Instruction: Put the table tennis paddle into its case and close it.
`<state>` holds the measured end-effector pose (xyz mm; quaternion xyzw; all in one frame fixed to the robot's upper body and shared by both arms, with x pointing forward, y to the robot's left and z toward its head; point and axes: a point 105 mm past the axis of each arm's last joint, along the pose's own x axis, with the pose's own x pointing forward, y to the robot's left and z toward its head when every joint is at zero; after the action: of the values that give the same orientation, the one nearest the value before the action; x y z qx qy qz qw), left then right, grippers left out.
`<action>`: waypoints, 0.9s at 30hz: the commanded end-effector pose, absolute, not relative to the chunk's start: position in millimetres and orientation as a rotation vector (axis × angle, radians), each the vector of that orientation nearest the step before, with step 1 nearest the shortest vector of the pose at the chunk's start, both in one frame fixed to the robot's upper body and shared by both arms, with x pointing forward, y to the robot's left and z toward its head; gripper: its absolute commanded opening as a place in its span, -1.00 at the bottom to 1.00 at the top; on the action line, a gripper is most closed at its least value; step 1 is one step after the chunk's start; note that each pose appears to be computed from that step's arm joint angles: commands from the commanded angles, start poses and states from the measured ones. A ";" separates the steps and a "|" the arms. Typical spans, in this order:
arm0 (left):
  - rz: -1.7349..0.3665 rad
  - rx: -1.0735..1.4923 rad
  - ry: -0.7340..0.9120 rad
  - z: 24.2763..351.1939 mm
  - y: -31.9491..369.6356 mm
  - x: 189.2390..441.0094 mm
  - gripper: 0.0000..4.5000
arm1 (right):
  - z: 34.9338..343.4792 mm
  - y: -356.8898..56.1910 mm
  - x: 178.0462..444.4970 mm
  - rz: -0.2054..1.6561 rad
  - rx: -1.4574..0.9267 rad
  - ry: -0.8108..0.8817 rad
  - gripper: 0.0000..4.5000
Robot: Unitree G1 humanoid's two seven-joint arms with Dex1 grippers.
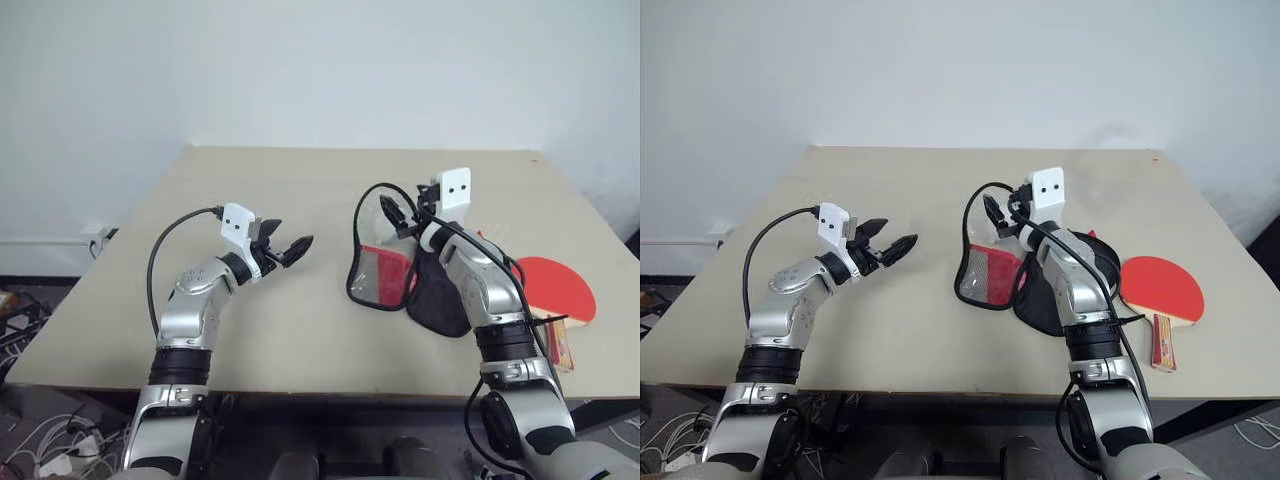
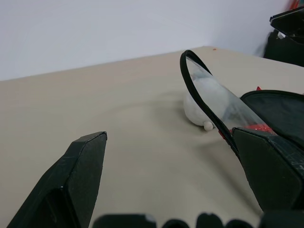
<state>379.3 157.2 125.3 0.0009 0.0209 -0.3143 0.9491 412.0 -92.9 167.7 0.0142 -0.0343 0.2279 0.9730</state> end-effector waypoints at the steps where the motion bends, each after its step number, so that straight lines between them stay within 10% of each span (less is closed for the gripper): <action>1: -0.633 0.019 -0.021 143.9 162.9 379.0 0.99 | 190.2 -88.3 413.9 0.471 0.030 -0.148 1.00; 27: -0.731 -0.048 -0.037 140.4 120.0 387.4 0.99 | 181.8 -127.1 403.9 0.361 0.030 -0.107 1.00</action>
<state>385.0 127.3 120.2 -0.0298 0.0152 -0.3415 0.9393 405.3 -121.7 156.7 0.0129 -0.0148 0.1878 0.9820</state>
